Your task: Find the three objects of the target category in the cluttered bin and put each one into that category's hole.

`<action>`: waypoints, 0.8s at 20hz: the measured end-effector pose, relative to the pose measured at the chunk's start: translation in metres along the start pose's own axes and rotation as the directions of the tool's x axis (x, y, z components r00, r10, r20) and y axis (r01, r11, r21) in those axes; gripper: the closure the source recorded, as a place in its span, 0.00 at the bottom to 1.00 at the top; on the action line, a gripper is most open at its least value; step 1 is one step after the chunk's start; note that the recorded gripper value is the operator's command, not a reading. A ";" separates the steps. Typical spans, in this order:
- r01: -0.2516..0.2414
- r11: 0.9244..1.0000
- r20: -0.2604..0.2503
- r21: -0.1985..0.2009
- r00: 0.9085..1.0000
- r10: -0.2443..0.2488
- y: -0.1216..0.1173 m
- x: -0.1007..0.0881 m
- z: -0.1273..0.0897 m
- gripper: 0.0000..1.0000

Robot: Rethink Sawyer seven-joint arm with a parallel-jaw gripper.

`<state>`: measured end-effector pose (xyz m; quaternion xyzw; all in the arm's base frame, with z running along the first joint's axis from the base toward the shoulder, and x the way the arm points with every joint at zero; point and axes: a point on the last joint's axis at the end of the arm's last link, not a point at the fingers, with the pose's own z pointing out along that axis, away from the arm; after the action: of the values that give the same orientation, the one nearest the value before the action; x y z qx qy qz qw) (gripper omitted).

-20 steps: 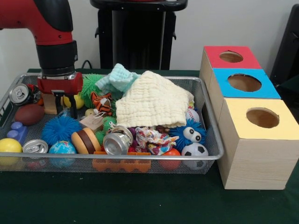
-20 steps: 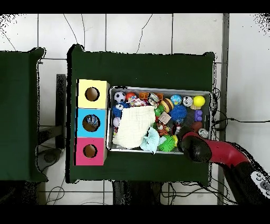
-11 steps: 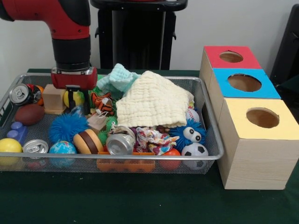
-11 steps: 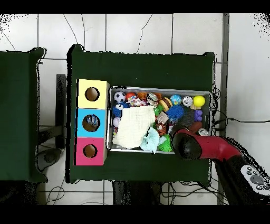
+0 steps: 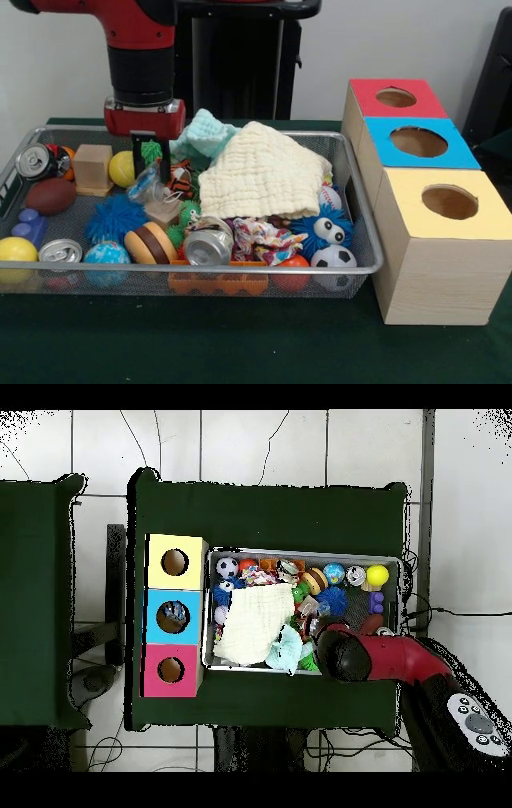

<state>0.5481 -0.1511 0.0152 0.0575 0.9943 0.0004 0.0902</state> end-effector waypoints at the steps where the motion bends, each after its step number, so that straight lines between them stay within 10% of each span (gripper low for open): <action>1: -0.007 1.000 0.003 -0.002 1.000 0.007 0.004 -0.003 -0.004 1.00; 16: -0.040 0.999 -0.004 0.002 0.999 0.040 0.024 -0.011 -0.020 1.00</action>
<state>0.5579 -0.1286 0.0367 0.0773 0.9931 0.0015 0.0880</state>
